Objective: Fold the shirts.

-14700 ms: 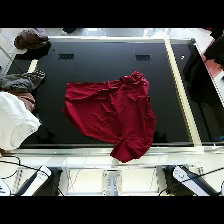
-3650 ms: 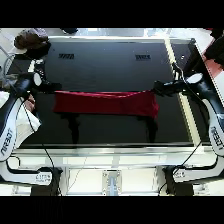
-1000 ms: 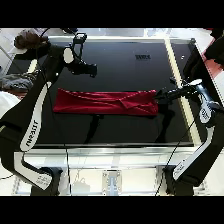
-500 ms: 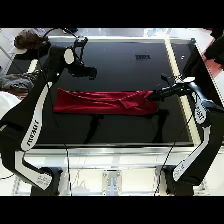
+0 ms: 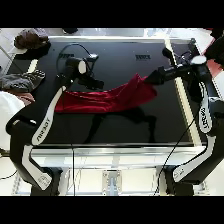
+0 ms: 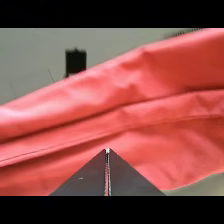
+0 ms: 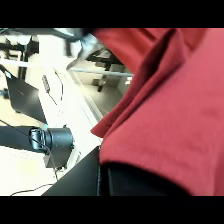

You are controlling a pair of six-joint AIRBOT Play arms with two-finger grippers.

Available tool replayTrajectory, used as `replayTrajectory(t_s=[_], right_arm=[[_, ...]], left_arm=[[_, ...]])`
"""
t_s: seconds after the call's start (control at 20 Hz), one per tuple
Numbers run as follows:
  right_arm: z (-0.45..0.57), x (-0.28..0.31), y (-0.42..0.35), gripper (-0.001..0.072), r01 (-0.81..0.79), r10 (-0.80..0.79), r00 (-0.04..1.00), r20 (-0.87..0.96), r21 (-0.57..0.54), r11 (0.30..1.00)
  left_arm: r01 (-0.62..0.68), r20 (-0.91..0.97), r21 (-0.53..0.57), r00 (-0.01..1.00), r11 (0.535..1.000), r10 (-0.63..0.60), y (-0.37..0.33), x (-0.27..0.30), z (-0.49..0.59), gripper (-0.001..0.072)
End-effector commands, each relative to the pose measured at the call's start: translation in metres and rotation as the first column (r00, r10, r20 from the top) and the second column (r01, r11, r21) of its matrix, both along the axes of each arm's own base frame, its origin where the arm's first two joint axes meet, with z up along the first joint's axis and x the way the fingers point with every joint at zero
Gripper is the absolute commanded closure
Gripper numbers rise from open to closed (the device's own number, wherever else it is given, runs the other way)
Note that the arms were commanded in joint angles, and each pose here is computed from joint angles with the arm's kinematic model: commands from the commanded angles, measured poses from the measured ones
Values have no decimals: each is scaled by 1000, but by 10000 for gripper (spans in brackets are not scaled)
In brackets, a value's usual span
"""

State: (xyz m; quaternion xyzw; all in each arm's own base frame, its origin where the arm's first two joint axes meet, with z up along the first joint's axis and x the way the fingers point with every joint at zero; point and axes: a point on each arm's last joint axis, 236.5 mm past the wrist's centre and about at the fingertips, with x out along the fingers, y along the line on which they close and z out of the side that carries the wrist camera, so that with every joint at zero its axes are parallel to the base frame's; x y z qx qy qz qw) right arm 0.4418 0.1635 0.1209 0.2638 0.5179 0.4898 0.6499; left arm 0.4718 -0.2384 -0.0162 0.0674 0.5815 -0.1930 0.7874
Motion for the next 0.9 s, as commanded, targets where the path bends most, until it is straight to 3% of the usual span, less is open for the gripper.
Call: replayTrajectory(t_s=[0.0, 0.2, 0.35, 0.5, 0.7, 0.85], right_arm=[[48, 1, 44, 703, -5, 6, 996, 90, -5, 1000], [67, 0, 95, 702, -7, 9, 989, 150, -12, 1000], [73, -5, 131, 704, -21, 20, 983, 182, 7, 1000], [75, -8, 168, 704, -16, 12, 975, 221, 18, 1000], [68, -7, 238, 706, 18, -32, 959, 282, 53, 998], [43, -20, 302, 705, 11, -34, 953, 300, 77, 997]], left_arm=[[58, -83, 6, 995, 998, -57, -25, -17, -41, 696], [67, -71, 2, 995, 998, -67, -34, -15, -50, 696], [40, -4, 23, 999, 999, -40, 0, 2, -17, 696], [-96, 163, 68, 983, 993, 84, 84, 35, 55, 696], [-320, 299, -24, 902, 947, 312, 198, 41, 144, 696], [-405, 315, -55, 860, 913, 401, 244, 30, 168, 696]])
